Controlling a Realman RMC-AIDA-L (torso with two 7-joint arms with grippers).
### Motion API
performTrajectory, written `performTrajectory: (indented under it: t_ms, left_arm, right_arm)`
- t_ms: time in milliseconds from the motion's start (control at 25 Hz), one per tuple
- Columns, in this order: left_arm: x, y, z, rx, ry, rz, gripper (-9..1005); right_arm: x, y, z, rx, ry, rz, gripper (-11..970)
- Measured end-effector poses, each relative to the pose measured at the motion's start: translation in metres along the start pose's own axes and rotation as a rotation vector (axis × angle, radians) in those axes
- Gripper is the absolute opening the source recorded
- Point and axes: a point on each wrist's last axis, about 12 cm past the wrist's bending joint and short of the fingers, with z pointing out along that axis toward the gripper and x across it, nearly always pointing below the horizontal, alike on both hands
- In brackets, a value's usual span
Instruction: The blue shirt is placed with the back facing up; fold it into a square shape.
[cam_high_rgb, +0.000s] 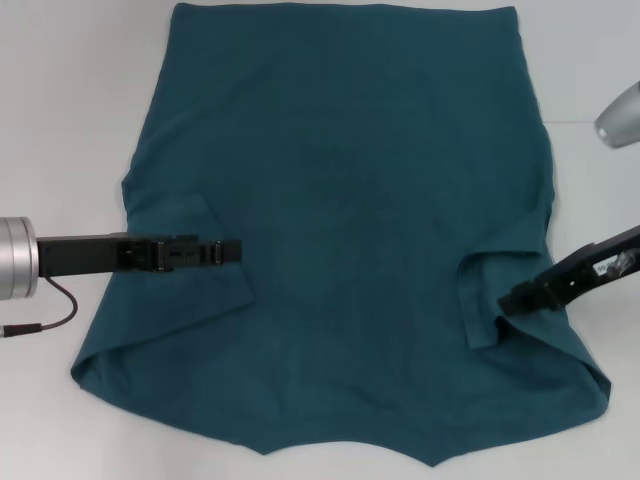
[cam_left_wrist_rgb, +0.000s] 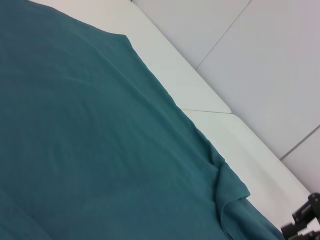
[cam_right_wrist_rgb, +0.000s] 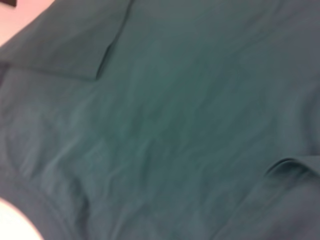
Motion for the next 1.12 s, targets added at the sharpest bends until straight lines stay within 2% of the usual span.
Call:
performTrajectory:
  t_ms: [160, 280, 480, 600, 760, 960, 1120]
  left_arm:
    - [0.0, 0.001, -0.001, -0.002, -0.006, -0.023, 962]
    - [-0.001, 0.002, -0.004, -0.004, -0.006, -0.089, 962]
    - [-0.002, 0.003, -0.023, 0.023, -0.014, -0.317, 962]
    - [0.004, 0.003, -0.04, 0.063, -0.027, -0.439, 961]
    - [0.018, 0.006, -0.062, 0.086, -0.039, -0.535, 961]
    - [0.041, 0.018, -0.084, -0.022, -0.024, -0.644, 961]
    - [0.054, 0.025, -0.094, -0.08, -0.057, -0.695, 961]
  right_arm:
    - [0.002, -0.011, -0.015, 0.003, -0.092, 0.085, 288]
    - [0.003, -0.013, -0.026, -0.066, -0.183, 0.141, 391]
    - [0.012, -0.017, -0.047, -0.228, -0.343, 0.321, 588]
    - [0.021, -0.016, -0.057, -0.361, -0.409, 0.382, 727]
    - [0.034, -0.021, -0.06, -0.436, -0.454, 0.472, 698]
    - [0.05, -0.026, -0.057, -0.43, -0.457, 0.532, 662]
    - [0.052, -0.027, -0.057, -0.427, -0.46, 0.539, 636]
